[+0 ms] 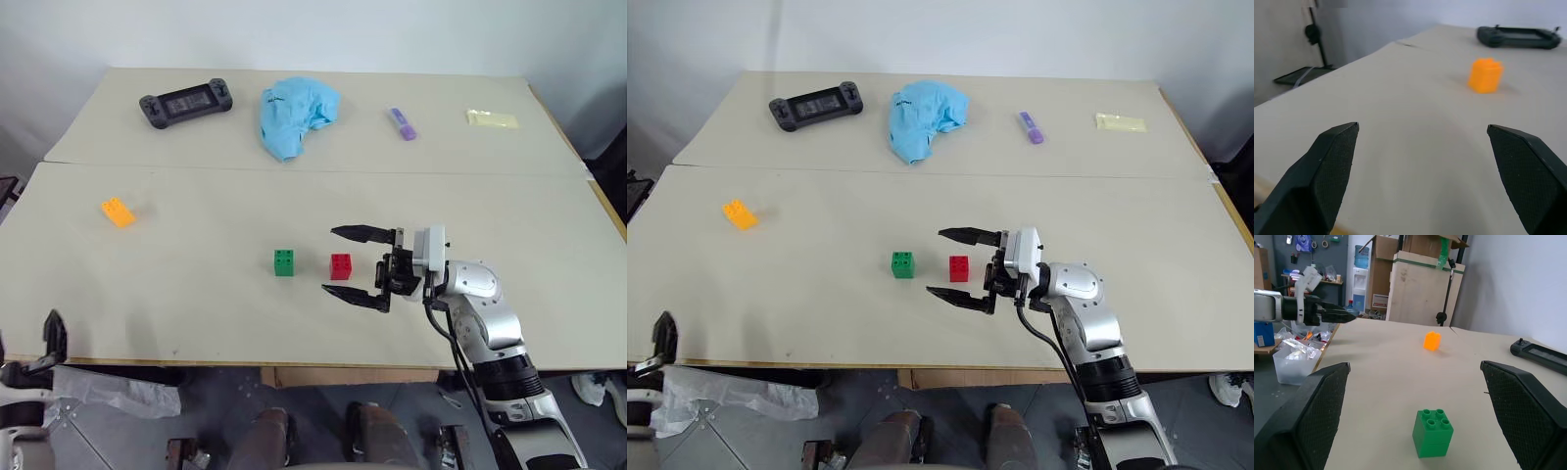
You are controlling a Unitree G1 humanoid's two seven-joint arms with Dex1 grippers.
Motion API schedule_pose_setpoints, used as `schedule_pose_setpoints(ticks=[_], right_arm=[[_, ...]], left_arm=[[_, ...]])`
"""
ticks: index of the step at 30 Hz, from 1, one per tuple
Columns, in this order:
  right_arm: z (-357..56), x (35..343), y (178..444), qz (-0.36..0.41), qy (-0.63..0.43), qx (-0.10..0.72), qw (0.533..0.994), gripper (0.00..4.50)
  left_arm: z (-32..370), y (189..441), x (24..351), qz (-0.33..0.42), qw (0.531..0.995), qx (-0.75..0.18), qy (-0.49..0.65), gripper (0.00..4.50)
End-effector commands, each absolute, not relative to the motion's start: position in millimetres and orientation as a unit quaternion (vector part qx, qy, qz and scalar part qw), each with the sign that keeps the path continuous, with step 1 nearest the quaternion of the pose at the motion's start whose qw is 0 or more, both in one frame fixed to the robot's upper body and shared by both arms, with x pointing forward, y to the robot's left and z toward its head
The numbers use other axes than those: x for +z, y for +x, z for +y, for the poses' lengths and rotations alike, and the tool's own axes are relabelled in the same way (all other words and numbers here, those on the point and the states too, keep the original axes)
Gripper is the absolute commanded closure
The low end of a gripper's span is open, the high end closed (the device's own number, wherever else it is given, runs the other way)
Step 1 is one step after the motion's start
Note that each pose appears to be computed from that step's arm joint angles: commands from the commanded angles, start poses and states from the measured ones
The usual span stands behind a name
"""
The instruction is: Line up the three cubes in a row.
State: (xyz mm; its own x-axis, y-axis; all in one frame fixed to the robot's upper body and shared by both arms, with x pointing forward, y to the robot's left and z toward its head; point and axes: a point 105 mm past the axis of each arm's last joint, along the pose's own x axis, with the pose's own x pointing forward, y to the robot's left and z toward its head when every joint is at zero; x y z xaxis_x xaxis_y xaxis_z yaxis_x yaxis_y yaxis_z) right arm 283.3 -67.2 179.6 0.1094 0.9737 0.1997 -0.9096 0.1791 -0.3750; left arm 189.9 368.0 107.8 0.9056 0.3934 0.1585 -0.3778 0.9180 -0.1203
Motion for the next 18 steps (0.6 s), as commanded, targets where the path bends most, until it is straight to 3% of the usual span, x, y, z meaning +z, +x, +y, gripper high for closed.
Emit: schedule_pose_setpoints(ticks=[1, 8, 12, 18], right_arm=[[-66, 188, 283, -0.220, -0.078, 0.632, 0.739, 0.00], [-64, 189, 285, -0.232, -0.081, 0.615, 0.749, 0.00], [-59, 188, 283, -0.232, -0.079, 0.617, 0.748, 0.00], [-57, 187, 279, -0.228, -0.080, 0.623, 0.744, 0.00]], left_arm=[[358, 219, 124, -0.091, 0.975, 0.195, -0.057, 0.03], [359, 286, 150, -0.086, 0.959, 0.255, -0.089, 0.03], [341, 343, 168, -0.105, 0.963, 0.230, -0.096, 0.03], [351, 373, 168, -0.088, 0.943, 0.298, -0.120, 0.03]])
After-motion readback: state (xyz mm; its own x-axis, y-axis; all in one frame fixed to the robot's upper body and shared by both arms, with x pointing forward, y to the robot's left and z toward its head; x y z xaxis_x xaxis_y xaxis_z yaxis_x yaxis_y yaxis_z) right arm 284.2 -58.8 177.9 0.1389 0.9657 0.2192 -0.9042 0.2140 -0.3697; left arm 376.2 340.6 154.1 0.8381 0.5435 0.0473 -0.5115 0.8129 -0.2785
